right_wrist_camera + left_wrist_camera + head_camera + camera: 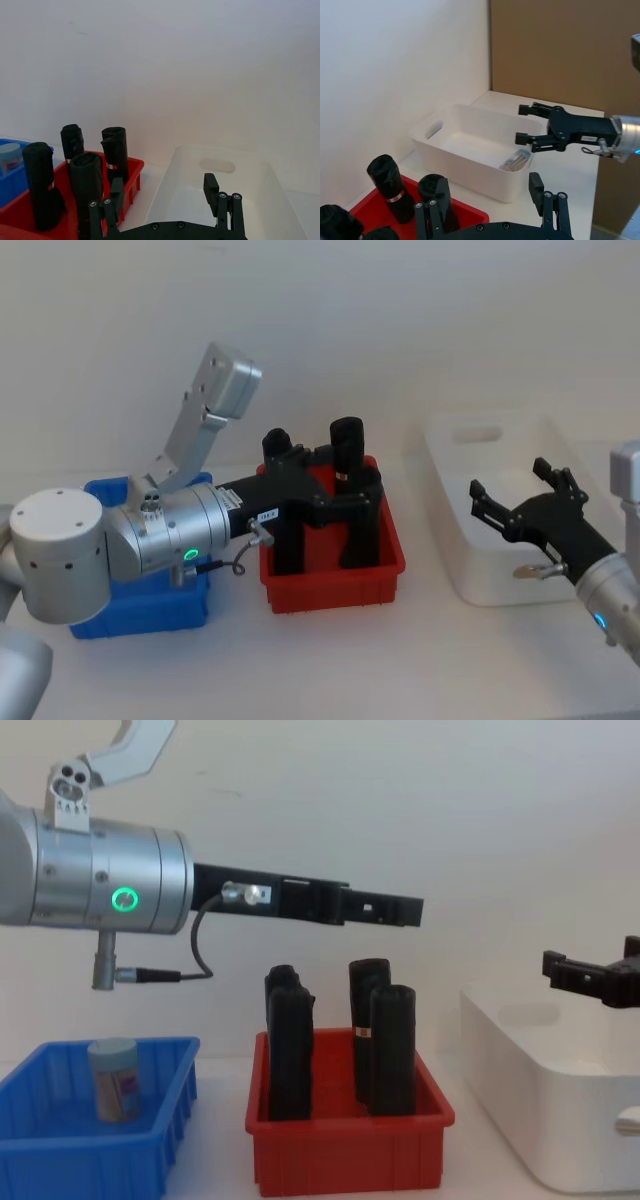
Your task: Pick the cotton swabs from the blue box and place them into the white box.
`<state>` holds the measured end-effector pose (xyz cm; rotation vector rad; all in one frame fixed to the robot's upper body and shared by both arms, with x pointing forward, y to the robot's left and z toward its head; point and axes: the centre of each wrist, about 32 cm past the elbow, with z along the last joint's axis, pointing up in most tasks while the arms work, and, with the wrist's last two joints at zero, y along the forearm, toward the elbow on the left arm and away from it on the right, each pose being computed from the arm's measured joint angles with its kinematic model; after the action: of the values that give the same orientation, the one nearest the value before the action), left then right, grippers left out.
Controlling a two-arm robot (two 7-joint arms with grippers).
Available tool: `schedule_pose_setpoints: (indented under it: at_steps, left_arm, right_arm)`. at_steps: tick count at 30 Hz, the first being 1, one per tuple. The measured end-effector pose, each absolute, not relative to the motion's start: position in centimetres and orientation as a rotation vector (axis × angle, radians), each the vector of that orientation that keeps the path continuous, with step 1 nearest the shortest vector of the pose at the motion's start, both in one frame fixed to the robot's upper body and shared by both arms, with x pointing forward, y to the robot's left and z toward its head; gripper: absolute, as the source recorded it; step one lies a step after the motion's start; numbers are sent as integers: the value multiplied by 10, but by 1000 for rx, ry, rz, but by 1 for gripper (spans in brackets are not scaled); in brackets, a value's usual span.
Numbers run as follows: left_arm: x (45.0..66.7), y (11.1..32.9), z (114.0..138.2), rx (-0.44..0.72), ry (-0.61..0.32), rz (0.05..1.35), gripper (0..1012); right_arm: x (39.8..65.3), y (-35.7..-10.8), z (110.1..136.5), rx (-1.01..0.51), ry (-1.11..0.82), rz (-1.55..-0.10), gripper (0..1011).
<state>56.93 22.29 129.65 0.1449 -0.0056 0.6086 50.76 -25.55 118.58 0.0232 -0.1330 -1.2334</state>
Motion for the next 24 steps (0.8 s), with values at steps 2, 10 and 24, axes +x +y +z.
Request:
schedule_pose_setpoints:
  at_steps: [2,10,24]
  left_arm:
    - [567,222,1293,146,-14,627,1004]
    - [556,218,1276,147,-63,719,1004]
    - [537,211,1251,137,-133,856,1004]
  right_arm:
    - [503,-254,1186,23,-129,-1234,1001]
    - [480,-247,1186,23,-108,-1232,1001]
    - [447,-238,1188,25,-78,-1229,1001]
